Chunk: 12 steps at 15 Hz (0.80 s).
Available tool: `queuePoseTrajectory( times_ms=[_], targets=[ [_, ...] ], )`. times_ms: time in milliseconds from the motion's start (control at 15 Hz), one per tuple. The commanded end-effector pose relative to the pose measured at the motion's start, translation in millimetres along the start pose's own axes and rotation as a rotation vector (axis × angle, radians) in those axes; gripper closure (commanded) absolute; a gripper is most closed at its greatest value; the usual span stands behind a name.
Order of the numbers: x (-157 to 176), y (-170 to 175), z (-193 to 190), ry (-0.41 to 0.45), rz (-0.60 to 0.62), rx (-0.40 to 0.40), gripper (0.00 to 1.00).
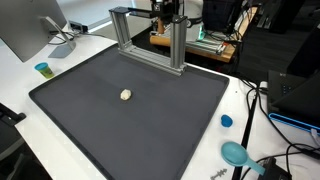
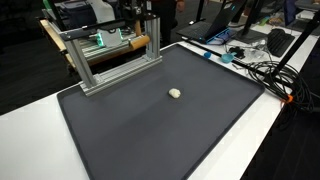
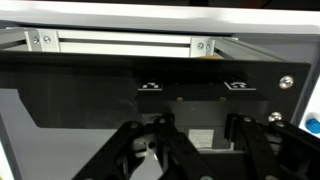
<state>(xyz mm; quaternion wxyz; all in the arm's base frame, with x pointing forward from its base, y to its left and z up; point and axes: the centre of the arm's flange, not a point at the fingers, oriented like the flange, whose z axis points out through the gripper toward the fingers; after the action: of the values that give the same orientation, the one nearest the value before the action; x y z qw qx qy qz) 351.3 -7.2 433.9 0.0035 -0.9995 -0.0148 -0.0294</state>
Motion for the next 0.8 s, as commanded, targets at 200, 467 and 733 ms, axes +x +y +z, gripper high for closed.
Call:
queuePoseTrajectory(
  times_ms=[200,467,733],
  targets=[
    [18,-2,-25,0.067,0.097,0.017,0.78],
    [66,-8,-45,0.159,0.143,-0.054,0.78],
    [131,-5,-42,0.165,0.124,-0.056,0.78]
  ],
)
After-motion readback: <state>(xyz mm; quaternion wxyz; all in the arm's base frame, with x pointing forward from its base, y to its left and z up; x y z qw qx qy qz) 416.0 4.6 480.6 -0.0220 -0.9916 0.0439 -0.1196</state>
